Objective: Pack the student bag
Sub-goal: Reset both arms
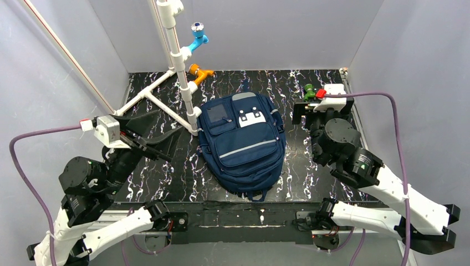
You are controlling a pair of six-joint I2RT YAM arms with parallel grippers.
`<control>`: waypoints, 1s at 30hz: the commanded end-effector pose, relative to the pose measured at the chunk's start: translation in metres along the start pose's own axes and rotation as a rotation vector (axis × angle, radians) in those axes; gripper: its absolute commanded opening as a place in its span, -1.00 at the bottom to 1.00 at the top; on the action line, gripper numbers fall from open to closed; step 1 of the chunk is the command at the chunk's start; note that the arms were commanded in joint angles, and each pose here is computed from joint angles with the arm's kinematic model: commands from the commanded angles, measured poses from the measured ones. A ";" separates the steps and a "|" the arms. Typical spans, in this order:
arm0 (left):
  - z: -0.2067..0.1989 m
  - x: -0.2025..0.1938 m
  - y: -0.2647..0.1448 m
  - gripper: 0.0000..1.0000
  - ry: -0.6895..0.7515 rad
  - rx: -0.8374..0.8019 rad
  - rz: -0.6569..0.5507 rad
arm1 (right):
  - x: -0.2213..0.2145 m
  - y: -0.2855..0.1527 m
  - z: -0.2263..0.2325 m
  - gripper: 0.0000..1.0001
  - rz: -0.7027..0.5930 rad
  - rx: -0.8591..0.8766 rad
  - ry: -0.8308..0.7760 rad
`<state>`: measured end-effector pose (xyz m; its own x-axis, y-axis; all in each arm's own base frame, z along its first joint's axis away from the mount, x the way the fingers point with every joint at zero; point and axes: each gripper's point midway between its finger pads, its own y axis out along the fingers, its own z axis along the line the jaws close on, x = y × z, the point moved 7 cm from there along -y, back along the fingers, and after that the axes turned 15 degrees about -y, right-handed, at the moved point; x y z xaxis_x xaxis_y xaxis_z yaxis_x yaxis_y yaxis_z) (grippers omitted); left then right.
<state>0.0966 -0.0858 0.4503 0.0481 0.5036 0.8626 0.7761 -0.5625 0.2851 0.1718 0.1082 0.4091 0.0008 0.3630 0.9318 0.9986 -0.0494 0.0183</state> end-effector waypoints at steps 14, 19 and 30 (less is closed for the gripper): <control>0.010 0.001 -0.005 0.96 0.064 0.066 0.006 | 0.015 -0.009 -0.032 0.97 -0.006 -0.079 0.092; 0.010 -0.001 -0.002 0.96 0.058 0.066 0.014 | 0.017 -0.009 -0.034 0.97 -0.006 -0.086 0.098; 0.012 -0.003 -0.004 0.96 0.045 0.079 0.011 | 0.020 -0.012 -0.036 0.97 -0.029 -0.040 0.124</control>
